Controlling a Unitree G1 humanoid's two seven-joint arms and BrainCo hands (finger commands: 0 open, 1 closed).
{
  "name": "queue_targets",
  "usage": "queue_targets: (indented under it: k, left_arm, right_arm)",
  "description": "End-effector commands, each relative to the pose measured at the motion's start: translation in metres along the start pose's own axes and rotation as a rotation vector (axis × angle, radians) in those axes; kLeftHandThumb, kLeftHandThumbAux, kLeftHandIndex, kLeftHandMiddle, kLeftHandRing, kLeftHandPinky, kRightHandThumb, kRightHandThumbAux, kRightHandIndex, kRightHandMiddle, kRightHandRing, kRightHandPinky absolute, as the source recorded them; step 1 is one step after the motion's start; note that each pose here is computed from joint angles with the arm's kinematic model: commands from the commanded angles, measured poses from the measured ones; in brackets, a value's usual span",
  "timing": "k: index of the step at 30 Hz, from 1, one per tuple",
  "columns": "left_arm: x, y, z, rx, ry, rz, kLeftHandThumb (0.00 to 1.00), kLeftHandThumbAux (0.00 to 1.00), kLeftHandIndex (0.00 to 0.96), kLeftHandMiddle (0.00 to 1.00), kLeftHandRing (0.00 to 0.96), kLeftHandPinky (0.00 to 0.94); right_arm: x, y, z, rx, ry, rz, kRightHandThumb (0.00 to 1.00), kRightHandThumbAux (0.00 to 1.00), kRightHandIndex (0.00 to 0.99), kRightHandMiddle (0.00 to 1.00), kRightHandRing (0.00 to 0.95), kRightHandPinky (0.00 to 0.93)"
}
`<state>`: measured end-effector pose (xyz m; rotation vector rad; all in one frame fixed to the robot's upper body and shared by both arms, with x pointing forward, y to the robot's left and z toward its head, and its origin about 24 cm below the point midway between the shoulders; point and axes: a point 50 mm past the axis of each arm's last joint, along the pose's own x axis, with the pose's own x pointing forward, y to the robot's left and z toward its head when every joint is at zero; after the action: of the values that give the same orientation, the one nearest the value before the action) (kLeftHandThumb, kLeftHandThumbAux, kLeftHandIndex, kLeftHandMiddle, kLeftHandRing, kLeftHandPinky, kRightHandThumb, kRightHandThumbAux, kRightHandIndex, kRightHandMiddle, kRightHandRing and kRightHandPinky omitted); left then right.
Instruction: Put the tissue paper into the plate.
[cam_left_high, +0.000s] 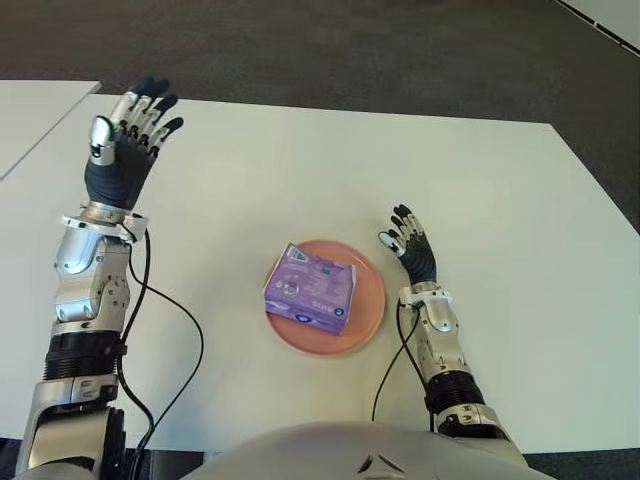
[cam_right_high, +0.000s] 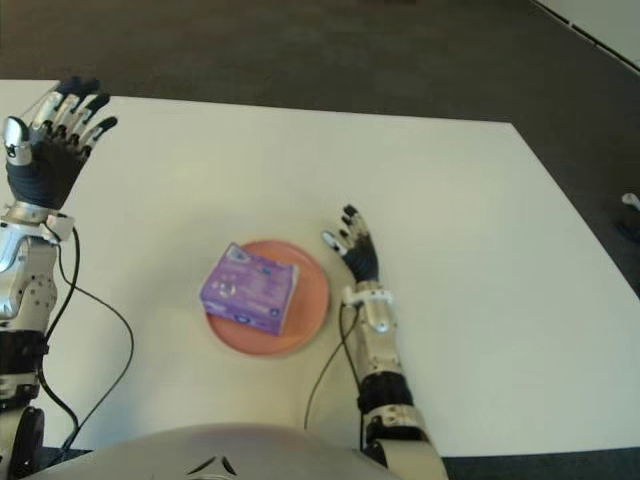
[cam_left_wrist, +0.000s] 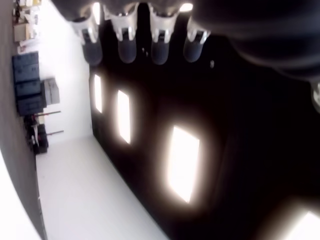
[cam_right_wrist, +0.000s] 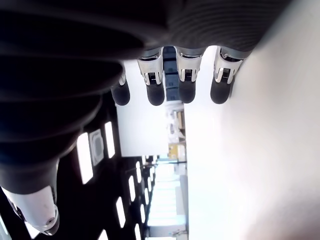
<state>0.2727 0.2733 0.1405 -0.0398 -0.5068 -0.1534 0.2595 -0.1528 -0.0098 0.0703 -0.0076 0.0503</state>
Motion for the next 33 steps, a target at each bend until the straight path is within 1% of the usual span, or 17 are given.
queue_targets:
  k: [1,3,5,8,9,10,12,14,16,18,21,23,25,29,32,33]
  left_arm:
    - [-0.002,0.003,-0.019,-0.041,0.035,0.087,0.037,0.207,0.000,0.000,0.000,0.000]
    - [-0.005,0.003,-0.029,-0.004,0.056,0.132,0.037,0.224,0.000,0.000,0.000,0.000]
    - [-0.009,0.003,-0.037,0.037,0.074,0.154,0.028,0.253,0.000,0.000,0.000,0.000]
    - [-0.010,0.002,-0.039,0.057,0.074,0.161,0.022,0.270,0.000,0.000,0.000,0.000]
    - [-0.020,0.002,-0.052,0.098,0.126,0.191,0.021,0.272,0.000,0.000,0.000,0.000]
    - [-0.028,0.001,-0.061,0.129,0.163,0.210,0.013,0.296,0.000,0.000,0.000,0.000]
    - [-0.040,-0.005,-0.074,0.164,0.215,0.231,0.006,0.322,0.000,0.000,0.000,0.000]
    - [-0.045,-0.015,-0.082,0.165,0.247,0.243,0.002,0.362,0.000,0.000,0.000,0.000]
    - [-0.048,-0.022,-0.086,0.166,0.266,0.251,0.001,0.383,0.000,0.000,0.000,0.000]
    - [-0.052,-0.028,-0.089,0.166,0.287,0.255,0.000,0.403,0.000,0.000,0.000,0.000]
    - [-0.062,-0.043,-0.099,0.161,0.351,0.244,0.000,0.434,0.000,0.000,0.000,0.000]
    - [-0.068,-0.048,-0.104,0.160,0.387,0.234,0.000,0.445,0.000,0.000,0.000,0.000]
    - [-0.074,-0.053,-0.108,0.161,0.421,0.222,0.000,0.447,0.000,0.000,0.000,0.000]
    - [-0.078,-0.056,-0.112,0.165,0.454,0.211,0.000,0.444,0.000,0.000,0.000,0.000]
    - [-0.086,-0.060,-0.119,0.174,0.505,0.194,0.000,0.436,0.000,0.000,0.000,0.000]
    - [-0.089,-0.064,-0.122,0.175,0.523,0.188,0.000,0.434,0.000,0.000,0.000,0.000]
  right_arm:
    - [-0.031,-0.002,-0.042,0.028,0.227,-0.030,0.000,0.647,0.000,0.000,0.000,0.000]
    - [-0.031,-0.002,-0.042,0.029,0.229,-0.028,0.000,0.649,0.000,0.000,0.000,0.000]
    - [-0.031,-0.002,-0.043,0.029,0.230,-0.027,0.000,0.650,0.000,0.000,0.000,0.000]
    - [-0.032,-0.002,-0.043,0.029,0.230,-0.026,0.000,0.650,0.000,0.000,0.000,0.000]
    - [-0.032,-0.001,-0.043,0.028,0.229,-0.024,0.000,0.650,0.000,0.000,0.000,0.000]
    - [-0.032,-0.001,-0.043,0.027,0.228,-0.023,0.000,0.649,0.000,0.000,0.000,0.000]
    - [-0.032,-0.001,-0.042,0.027,0.227,-0.021,0.000,0.647,0.000,0.000,0.000,0.000]
    - [-0.033,-0.001,-0.042,0.028,0.227,-0.020,0.000,0.643,0.000,0.000,0.000,0.000]
    - [-0.033,-0.001,-0.042,0.029,0.227,-0.020,0.000,0.641,0.000,0.000,0.000,0.000]
    - [-0.033,-0.001,-0.042,0.029,0.227,-0.020,0.000,0.640,0.000,0.000,0.000,0.000]
    - [-0.034,-0.001,-0.042,0.031,0.228,-0.023,0.001,0.637,0.000,0.000,0.000,0.000]
    - [-0.034,-0.002,-0.042,0.029,0.230,-0.025,0.002,0.636,0.000,0.000,0.000,0.000]
    - [-0.035,-0.002,-0.042,0.027,0.231,-0.027,0.004,0.635,0.000,0.000,0.000,0.000]
    - [-0.035,-0.002,-0.042,0.025,0.232,-0.028,0.009,0.635,0.000,0.000,0.000,0.000]
    - [-0.035,-0.002,-0.042,0.023,0.235,-0.030,0.009,0.636,0.000,0.000,0.000,0.000]
    - [-0.035,-0.002,-0.042,0.022,0.235,-0.031,0.009,0.636,0.000,0.000,0.000,0.000]
